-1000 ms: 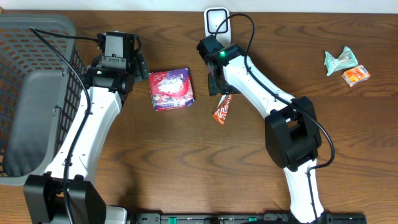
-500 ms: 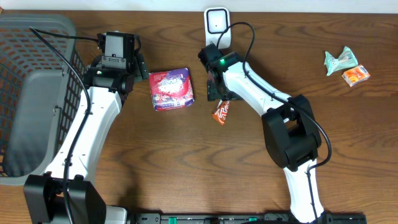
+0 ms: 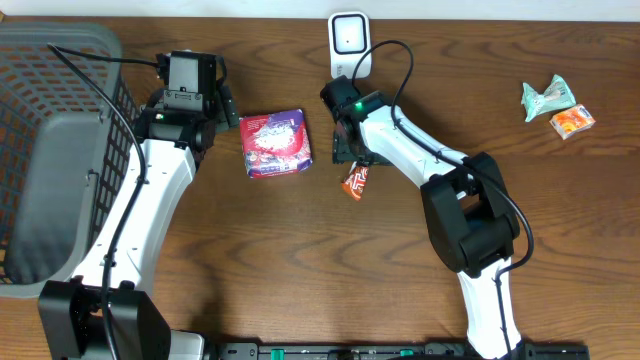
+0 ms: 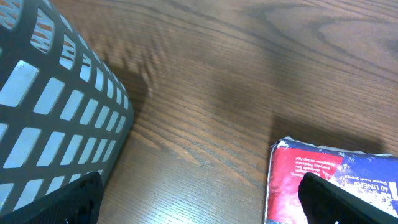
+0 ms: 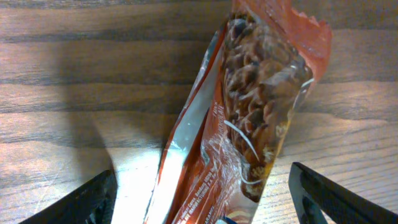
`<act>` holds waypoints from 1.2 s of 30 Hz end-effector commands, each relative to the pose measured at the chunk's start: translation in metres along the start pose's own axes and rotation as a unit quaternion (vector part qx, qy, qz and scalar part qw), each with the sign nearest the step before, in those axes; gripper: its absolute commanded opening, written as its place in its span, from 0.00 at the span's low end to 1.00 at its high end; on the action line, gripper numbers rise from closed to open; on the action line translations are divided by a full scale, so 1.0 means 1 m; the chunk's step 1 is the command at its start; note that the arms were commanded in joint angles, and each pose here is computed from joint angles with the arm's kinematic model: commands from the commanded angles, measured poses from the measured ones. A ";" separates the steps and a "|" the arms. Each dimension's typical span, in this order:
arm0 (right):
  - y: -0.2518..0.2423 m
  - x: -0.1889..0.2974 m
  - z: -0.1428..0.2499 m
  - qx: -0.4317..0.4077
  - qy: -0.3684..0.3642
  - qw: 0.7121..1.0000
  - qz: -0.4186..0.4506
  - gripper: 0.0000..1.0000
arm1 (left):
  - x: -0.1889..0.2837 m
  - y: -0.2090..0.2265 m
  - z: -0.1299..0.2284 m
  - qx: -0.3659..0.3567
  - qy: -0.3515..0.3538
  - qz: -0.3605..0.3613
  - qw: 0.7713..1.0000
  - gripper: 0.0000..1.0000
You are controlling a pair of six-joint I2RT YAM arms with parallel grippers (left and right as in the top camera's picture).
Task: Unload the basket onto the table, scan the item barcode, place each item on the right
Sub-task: 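Raise the red snack bar up to the scanner face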
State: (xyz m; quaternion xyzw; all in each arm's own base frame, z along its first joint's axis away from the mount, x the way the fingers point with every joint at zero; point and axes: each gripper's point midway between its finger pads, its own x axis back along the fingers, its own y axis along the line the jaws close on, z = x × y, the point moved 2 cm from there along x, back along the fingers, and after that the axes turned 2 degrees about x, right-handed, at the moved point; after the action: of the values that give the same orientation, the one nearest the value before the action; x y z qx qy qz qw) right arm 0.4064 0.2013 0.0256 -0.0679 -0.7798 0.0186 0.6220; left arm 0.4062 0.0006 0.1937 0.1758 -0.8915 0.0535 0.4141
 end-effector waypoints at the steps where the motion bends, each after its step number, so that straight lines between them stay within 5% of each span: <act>1: -0.003 -0.003 0.004 -0.020 0.001 1.000 -0.001 0.74 | 0.000 0.002 -0.003 -0.005 -0.004 -0.006 1.000 0.99; 6: 0.003 -0.004 0.007 -0.032 0.012 0.999 -0.021 0.39 | 0.000 0.002 -0.003 -0.005 -0.004 -0.006 1.000 0.99; 16: 0.005 -0.011 0.016 -0.035 0.025 0.999 -0.031 0.46 | 0.000 0.002 -0.003 -0.005 -0.004 -0.006 1.000 0.99; 24: 0.005 -0.012 0.017 -0.039 0.027 0.998 -0.032 0.01 | 0.000 0.002 -0.003 -0.005 -0.004 -0.006 1.000 0.99; 36: 0.007 0.016 -0.025 0.045 -0.036 0.997 -0.045 0.01 | 0.000 0.002 -0.003 -0.005 -0.004 -0.006 1.000 0.99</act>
State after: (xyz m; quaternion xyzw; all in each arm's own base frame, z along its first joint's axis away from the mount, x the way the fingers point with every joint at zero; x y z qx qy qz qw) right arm 0.4063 0.2106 0.0252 -0.0311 -0.7811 -0.0022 0.6236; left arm 0.4062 0.0006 0.1937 0.1758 -0.8915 0.0535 0.4141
